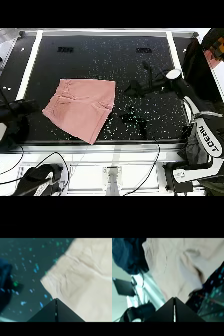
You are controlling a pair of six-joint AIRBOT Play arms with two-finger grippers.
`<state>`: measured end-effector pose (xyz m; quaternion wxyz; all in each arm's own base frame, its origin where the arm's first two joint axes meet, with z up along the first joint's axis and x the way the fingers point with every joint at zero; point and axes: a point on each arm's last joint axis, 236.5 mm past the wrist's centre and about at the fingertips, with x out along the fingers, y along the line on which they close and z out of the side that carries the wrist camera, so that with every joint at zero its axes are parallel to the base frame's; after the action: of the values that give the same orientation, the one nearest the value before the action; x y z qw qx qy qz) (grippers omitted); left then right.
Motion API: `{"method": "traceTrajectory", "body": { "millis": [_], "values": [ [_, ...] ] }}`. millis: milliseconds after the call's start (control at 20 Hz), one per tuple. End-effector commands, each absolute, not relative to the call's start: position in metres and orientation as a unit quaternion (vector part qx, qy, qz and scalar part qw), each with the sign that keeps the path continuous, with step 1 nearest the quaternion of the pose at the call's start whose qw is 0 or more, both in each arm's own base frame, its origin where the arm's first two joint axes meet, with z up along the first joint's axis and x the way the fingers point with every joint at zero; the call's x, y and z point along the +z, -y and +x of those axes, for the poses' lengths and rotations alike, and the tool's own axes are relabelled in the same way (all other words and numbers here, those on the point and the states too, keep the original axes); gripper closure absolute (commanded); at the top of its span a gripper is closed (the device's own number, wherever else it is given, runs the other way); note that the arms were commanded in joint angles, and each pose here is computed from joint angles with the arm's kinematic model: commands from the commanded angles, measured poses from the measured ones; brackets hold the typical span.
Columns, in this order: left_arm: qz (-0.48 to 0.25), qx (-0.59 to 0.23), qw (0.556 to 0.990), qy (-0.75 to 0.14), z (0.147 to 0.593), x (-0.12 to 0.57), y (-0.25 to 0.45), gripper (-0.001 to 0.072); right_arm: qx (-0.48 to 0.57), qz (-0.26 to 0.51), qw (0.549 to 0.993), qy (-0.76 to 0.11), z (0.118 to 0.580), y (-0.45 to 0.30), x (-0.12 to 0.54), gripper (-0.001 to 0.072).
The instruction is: Fold the clothes and pants, and hang the long-sleeved shirts on hangers.
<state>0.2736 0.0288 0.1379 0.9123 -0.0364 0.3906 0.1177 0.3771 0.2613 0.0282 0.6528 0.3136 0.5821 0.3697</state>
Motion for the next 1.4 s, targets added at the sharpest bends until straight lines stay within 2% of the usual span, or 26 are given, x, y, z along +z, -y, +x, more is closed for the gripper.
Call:
{"method": "traceTrajectory", "body": {
  "millis": [0,50,100,150,300,450,500,550,600,750,900,1050,1150,1350],
  "values": [
    [-0.061,0.057,0.898,-0.432,0.265,0.109,-0.016,0.0699,0.383,0.303,0.623,-0.611,0.340,-0.286,0.012,0.0636],
    [-0.067,0.072,0.888,-0.450,0.262,0.096,-0.025,0.0699,0.391,0.293,0.616,-0.618,0.331,-0.294,0.012,0.0485],
    [-0.071,0.088,0.876,-0.468,0.260,0.085,-0.036,0.0699,0.395,0.281,0.610,-0.627,0.321,-0.300,0.009,0.0254],
    [-0.080,0.104,0.863,-0.487,0.256,0.073,-0.048,0.0699,0.394,0.268,0.606,-0.636,0.314,-0.303,0.005,0.0181],
    [-0.147,0.075,0.825,-0.541,0.251,0.043,-0.052,0.0699,0.383,0.239,0.601,-0.660,0.300,-0.303,-0.007,0.0181],
    [-0.285,0.048,0.802,-0.524,0.268,0.033,-0.057,0.0695,0.387,0.247,0.597,-0.658,0.300,-0.305,-0.002,0.0182],
    [-0.321,0.060,0.788,-0.522,0.269,0.027,-0.067,0.0646,0.389,0.247,0.594,-0.659,0.298,-0.306,-0.001,0.0182],
    [-0.345,0.073,0.771,-0.530,0.265,0.016,-0.078,0.0455,0.391,0.249,0.590,-0.661,0.297,-0.306,0.000,0.0182],
    [-0.363,0.077,0.752,-0.545,0.260,0.005,-0.081,0.0323,0.395,0.252,0.585,-0.662,0.294,-0.307,0.002,0.0182],
    [-0.389,0.064,0.711,-0.582,0.257,-0.022,-0.078,0.0324,0.403,0.263,0.577,-0.660,0.293,-0.312,0.010,0.0182],
    [-0.400,0.048,0.705,-0.583,0.276,-0.041,-0.072,0.0343,0.411,0.273,0.579,-0.650,0.299,-0.317,0.020,0.0182],
    [-0.410,0.021,0.681,-0.606,0.284,-0.062,-0.054,0.0343,0.418,0.271,0.585,-0.640,0.304,-0.319,0.029,0.0182],
    [-0.412,0.004,0.684,-0.603,0.296,-0.072,-0.046,0.0342,0.421,0.272,0.586,-0.637,0.306,-0.321,0.034,0.0182],
    [-0.411,0.053,0.711,-0.568,0.317,-0.081,-0.067,0.0344,0.419,0.276,0.577,-0.645,0.303,-0.320,0.036,0.0182]
  ]
}}
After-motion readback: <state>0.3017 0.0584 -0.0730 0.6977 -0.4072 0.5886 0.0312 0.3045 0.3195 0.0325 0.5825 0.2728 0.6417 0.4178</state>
